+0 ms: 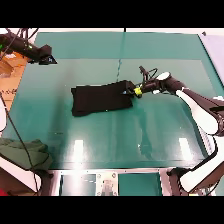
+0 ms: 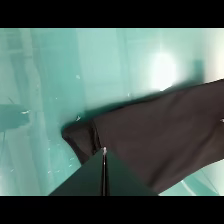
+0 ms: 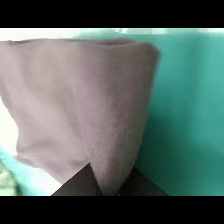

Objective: Fold the shirts.

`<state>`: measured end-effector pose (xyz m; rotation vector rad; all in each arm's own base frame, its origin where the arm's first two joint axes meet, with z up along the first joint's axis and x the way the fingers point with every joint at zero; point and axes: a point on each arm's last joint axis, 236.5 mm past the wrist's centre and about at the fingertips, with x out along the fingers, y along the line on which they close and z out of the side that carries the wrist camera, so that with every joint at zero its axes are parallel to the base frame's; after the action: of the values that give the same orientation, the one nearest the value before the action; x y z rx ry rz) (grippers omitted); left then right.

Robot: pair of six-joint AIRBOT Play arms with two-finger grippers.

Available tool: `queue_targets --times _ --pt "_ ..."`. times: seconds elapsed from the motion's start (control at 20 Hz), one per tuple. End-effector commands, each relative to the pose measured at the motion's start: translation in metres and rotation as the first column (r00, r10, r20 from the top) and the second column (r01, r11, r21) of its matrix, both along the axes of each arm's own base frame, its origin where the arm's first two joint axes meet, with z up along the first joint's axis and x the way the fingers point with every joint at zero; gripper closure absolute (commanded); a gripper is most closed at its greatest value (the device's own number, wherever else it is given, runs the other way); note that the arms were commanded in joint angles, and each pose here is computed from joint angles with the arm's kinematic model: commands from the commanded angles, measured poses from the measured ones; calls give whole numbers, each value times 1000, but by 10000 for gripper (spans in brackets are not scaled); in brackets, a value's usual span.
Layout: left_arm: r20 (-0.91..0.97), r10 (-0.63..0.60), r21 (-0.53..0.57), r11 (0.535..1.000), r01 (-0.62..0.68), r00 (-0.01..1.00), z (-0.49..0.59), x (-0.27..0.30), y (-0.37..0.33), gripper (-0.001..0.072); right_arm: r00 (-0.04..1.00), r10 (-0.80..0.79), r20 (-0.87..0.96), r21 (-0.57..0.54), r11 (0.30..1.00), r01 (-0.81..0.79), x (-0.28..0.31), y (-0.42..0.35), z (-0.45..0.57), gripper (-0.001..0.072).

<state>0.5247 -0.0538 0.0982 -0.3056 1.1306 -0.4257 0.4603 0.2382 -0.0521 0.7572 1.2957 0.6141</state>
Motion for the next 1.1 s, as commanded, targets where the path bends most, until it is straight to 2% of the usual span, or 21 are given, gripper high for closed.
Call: queue_targets --times 0.0,0.15,0.3,0.5,0.8,0.9,1.05 --pt "-8 1 0 1000 -1 1000 0 -2 0 687 994 -9 113 57 998 3 24 -7 67 697" --pt "-17 -4 0 1000 5 1000 -1 -4 0 687 960 -130 250 -4 991 136 48 -80 139 697" --pt "-17 -5 0 1000 5 1000 -1 -4 0 687 903 -282 323 -23 952 305 47 -175 198 697" --pt "-17 -6 1 1000 6 1000 -1 -4 0 687 776 -497 389 -19 837 546 19 -312 244 697" --pt "-15 -5 0 1000 5 1000 -1 -4 0 687 567 -739 364 -35 597 801 -63 -481 249 697" --pt "-16 -5 0 1000 5 1000 -1 -4 0 687 533 -775 340 -39 554 832 -89 -506 246 697" --pt "-20 -7 0 1000 7 1000 -1 -5 0 686 525 -801 288 -46 536 843 -117 -518 240 697"
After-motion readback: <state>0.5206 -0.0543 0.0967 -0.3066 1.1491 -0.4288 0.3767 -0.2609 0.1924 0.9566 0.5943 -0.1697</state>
